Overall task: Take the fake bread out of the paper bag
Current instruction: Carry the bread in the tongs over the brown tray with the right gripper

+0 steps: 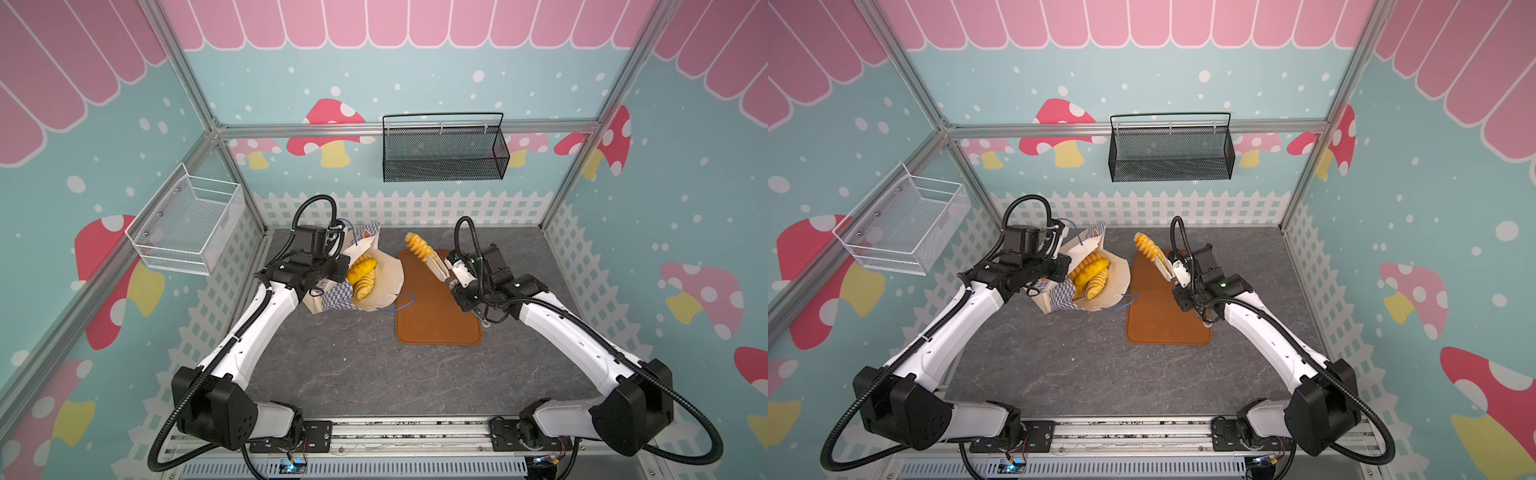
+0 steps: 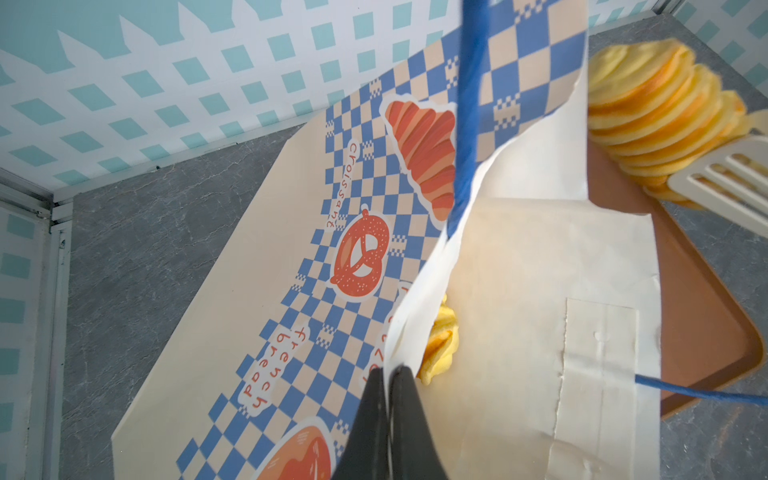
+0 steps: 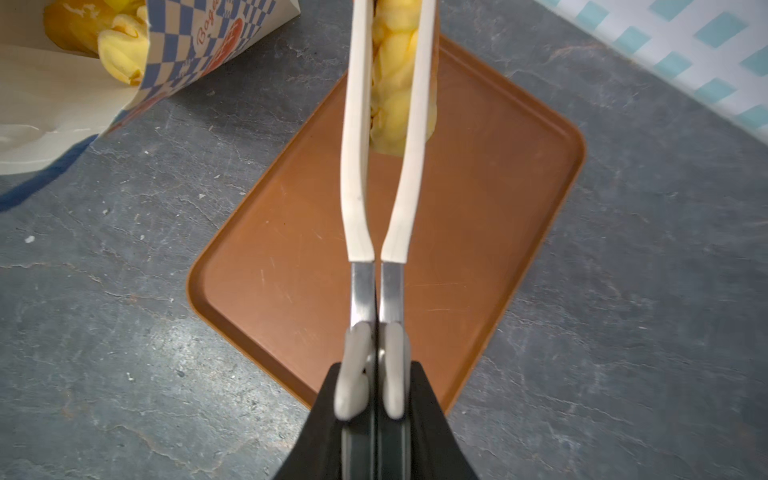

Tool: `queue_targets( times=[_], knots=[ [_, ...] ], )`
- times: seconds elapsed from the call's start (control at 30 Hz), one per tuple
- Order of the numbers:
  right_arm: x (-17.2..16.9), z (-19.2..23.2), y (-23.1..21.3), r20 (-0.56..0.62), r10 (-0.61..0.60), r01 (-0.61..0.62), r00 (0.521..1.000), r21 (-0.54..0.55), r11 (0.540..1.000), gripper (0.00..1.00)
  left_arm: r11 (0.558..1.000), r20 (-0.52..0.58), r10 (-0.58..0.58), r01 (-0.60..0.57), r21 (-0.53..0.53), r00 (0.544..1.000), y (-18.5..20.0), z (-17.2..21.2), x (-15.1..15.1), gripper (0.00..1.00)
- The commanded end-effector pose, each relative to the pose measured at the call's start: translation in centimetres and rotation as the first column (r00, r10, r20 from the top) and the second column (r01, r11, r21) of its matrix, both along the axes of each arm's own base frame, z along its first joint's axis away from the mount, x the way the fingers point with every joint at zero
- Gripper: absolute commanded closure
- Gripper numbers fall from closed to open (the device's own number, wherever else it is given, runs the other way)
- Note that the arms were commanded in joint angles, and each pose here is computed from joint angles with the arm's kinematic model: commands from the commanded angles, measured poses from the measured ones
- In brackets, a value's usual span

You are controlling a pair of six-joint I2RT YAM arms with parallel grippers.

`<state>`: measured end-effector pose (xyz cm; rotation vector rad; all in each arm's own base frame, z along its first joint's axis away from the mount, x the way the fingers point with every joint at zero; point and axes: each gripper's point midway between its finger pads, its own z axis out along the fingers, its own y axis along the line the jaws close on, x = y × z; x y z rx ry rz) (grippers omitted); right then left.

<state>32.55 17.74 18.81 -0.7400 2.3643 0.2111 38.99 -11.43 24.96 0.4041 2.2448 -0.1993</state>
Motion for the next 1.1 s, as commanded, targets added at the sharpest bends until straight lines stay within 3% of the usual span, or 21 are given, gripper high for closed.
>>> queue_targets(
  times=[0.0,0.67,1.07],
  knots=[
    [1.1,0.0,1.7,-0.019,-0.013,0.015,1.0,0.118,0.993,0.93,0.998,-0.025,0.037,-0.036,0.041,0.999,1.4,-0.2,-0.6,1.0],
    [4.1,-6.2,3.9,-0.276,-0.018,0.115,0.961,0.339,0.934,0.94,0.999,-0.019,0.03,-0.03,0.035,0.999,1.3,0.0,-1.0,1.0],
    [6.2,-8.0,5.1,-0.367,0.009,0.147,0.93,0.394,0.907,0.96,0.999,-0.027,0.024,-0.023,0.032,0.999,1.2,-0.2,-1.0,1.0]
  ],
)
